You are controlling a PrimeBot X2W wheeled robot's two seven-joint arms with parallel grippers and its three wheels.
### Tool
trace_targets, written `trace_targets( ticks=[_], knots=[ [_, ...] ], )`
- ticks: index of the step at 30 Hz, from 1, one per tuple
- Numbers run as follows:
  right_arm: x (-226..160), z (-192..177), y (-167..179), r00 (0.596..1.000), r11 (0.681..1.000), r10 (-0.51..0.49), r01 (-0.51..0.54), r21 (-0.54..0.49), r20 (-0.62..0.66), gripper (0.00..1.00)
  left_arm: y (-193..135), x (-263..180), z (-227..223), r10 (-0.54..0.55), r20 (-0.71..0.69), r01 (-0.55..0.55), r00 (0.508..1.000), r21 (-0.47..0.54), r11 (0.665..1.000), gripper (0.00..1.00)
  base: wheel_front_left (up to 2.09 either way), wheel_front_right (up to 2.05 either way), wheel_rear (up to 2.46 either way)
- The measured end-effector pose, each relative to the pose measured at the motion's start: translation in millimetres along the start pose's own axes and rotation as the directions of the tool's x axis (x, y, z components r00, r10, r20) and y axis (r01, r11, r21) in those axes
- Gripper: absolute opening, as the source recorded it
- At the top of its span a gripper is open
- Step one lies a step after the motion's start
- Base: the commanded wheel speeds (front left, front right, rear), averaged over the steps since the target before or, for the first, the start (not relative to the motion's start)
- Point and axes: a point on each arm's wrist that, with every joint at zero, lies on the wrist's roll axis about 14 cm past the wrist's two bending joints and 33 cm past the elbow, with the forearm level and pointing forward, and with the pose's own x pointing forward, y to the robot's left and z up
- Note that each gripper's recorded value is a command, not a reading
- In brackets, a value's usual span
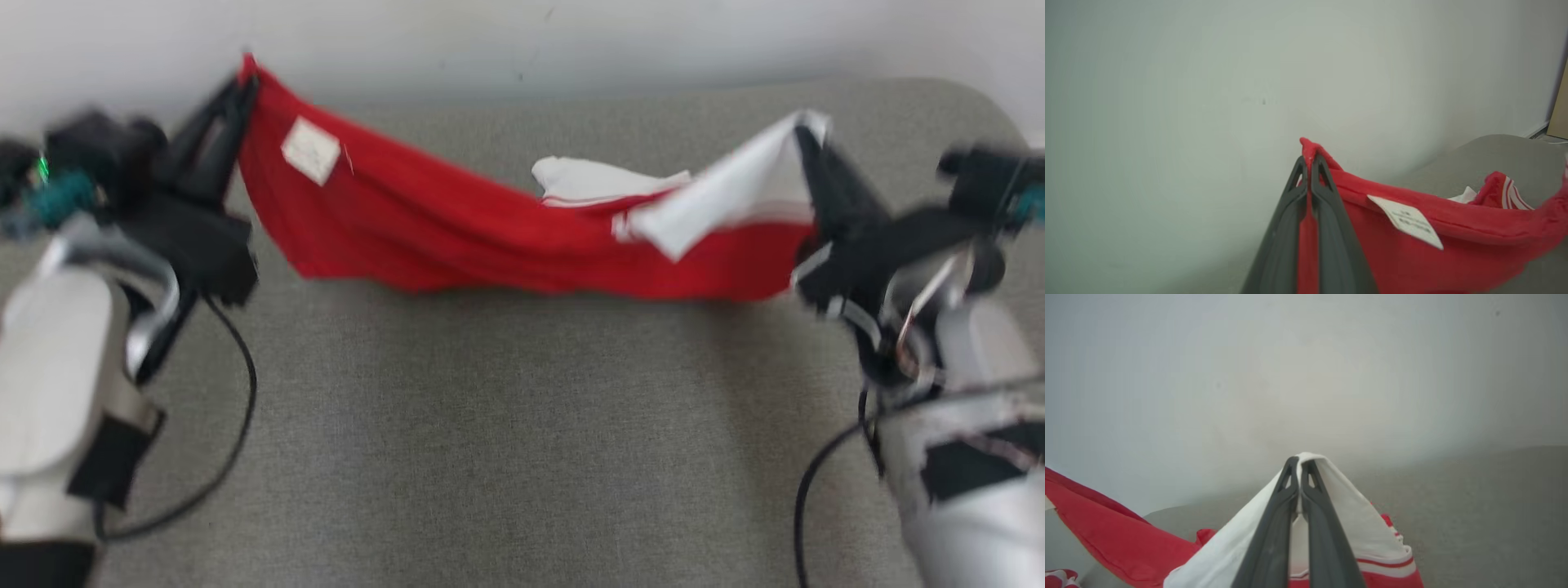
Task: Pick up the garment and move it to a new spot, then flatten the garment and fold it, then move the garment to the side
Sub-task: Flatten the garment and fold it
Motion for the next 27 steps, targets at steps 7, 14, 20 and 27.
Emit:
trace_targets(
  ticks=[7,14,20,27],
  knots=[
    [94,78,-38,0.993,0.999,-0.036,0.034,0.016,0.116,0.0,30,68,18,-0.022,0.022,0.02,1.0,0.072,0.997,0.0,0.0,0.0,0.0],
    [175,135,-55,0.971,0.997,-0.077,0.079,0.002,0.228,0.0,69,125,20,0.036,0.049,-0.039,0.998,0.055,0.998,0.0,0.0,0.0,0.0],
    [205,173,-40,0.955,0.995,-0.068,0.085,-0.046,0.289,0.0,91,139,49,0.071,0.096,-0.082,0.993,0.117,0.99,0.0,0.0,0.0,0.0],
    [197,227,-22,0.94,0.974,-0.06,0.129,-0.187,0.337,0.0,104,144,113,0.11,0.205,-0.135,0.973,0.115,0.984,0.0,0.0,0.0,0.0]
  ],
)
